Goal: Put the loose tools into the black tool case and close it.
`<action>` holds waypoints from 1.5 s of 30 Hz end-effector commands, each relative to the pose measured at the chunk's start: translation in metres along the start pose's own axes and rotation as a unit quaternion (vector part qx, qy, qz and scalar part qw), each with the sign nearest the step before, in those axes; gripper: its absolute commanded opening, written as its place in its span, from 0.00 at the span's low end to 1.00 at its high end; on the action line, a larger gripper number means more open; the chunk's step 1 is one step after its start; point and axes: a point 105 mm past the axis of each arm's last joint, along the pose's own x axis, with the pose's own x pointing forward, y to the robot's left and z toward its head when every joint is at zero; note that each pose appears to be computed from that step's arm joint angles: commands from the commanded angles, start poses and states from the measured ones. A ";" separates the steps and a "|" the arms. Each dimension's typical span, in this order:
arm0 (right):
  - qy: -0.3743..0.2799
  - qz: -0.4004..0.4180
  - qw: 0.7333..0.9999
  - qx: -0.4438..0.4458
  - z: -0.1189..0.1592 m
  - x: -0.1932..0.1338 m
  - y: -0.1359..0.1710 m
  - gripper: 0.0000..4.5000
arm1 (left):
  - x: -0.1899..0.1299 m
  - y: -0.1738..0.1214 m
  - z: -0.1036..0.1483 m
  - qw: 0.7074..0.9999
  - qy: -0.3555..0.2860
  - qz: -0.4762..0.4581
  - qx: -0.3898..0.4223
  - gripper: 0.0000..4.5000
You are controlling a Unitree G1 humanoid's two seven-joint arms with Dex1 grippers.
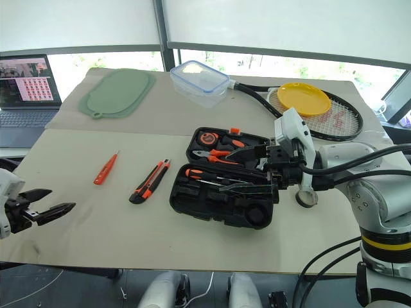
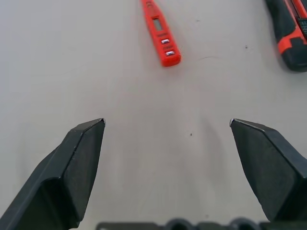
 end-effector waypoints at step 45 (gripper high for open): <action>0.004 -0.072 0.997 -0.028 -0.010 0.004 0.020 1.00 | 0.120 -0.109 0.147 0.898 0.044 -0.314 0.307 0.04</action>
